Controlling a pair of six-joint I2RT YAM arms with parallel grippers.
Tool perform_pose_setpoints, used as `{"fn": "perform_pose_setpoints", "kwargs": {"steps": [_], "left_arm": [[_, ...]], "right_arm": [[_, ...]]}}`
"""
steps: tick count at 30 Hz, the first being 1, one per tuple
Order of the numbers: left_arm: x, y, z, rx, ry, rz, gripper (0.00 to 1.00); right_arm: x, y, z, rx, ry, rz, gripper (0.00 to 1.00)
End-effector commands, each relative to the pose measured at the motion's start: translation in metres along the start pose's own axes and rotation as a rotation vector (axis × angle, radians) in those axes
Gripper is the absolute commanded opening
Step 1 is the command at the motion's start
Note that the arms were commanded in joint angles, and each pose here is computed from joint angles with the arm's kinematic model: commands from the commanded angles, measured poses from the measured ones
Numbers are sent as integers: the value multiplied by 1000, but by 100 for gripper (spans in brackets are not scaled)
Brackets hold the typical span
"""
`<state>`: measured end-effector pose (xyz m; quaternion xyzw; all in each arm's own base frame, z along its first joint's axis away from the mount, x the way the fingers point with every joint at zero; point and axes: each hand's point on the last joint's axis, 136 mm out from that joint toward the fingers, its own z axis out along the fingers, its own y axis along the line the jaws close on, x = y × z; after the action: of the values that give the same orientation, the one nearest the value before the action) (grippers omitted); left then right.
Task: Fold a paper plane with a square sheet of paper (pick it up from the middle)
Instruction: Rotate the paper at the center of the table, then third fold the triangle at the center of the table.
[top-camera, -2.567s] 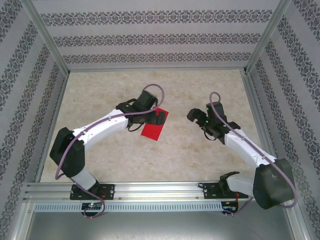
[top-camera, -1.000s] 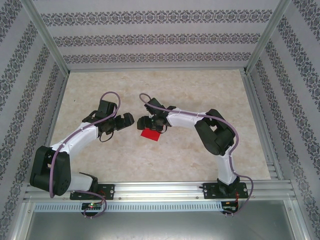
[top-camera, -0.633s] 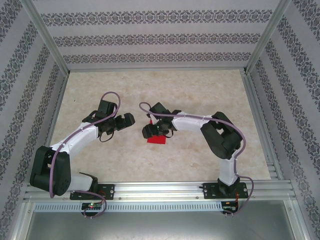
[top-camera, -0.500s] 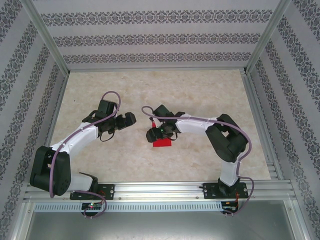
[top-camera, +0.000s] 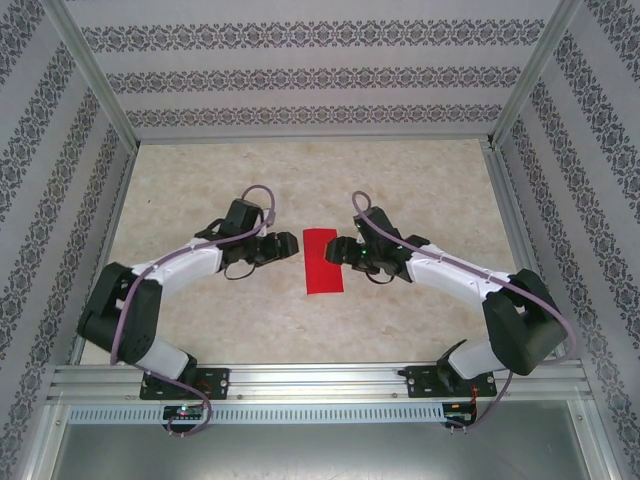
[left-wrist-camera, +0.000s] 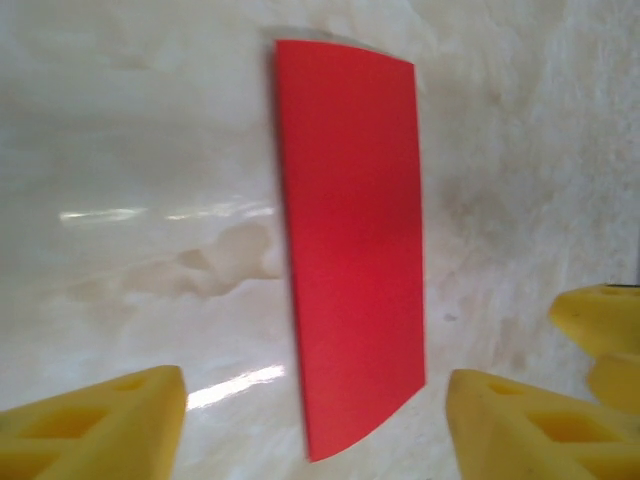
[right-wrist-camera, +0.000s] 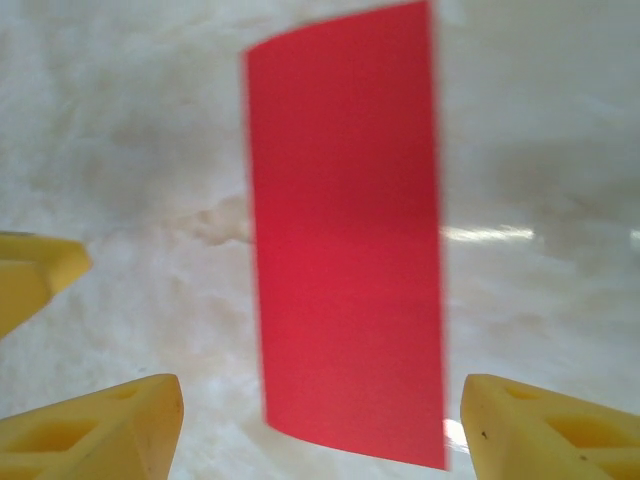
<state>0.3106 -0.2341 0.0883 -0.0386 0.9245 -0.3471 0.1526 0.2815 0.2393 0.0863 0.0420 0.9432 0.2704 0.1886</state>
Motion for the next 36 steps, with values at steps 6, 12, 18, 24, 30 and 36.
{"fn": "perform_pose_setpoints", "kwargs": {"steps": [6,12,18,24,30,36], "left_arm": [[-1,-51,43,102,70,67,44],[0,-40,69,45,121,47,37],[0,-18,83,-60,145,45,35],[5,2,91,-124,162,42,35],[10,15,92,-164,159,45,35],[14,29,89,-215,145,48,36]], "right_arm": [[15,-16,12,10,31,137,70],[21,-19,19,3,58,149,68],[27,-20,22,4,87,155,66],[36,-24,23,22,123,166,65],[39,-25,21,38,134,172,65],[42,-21,23,57,147,170,66]]}}
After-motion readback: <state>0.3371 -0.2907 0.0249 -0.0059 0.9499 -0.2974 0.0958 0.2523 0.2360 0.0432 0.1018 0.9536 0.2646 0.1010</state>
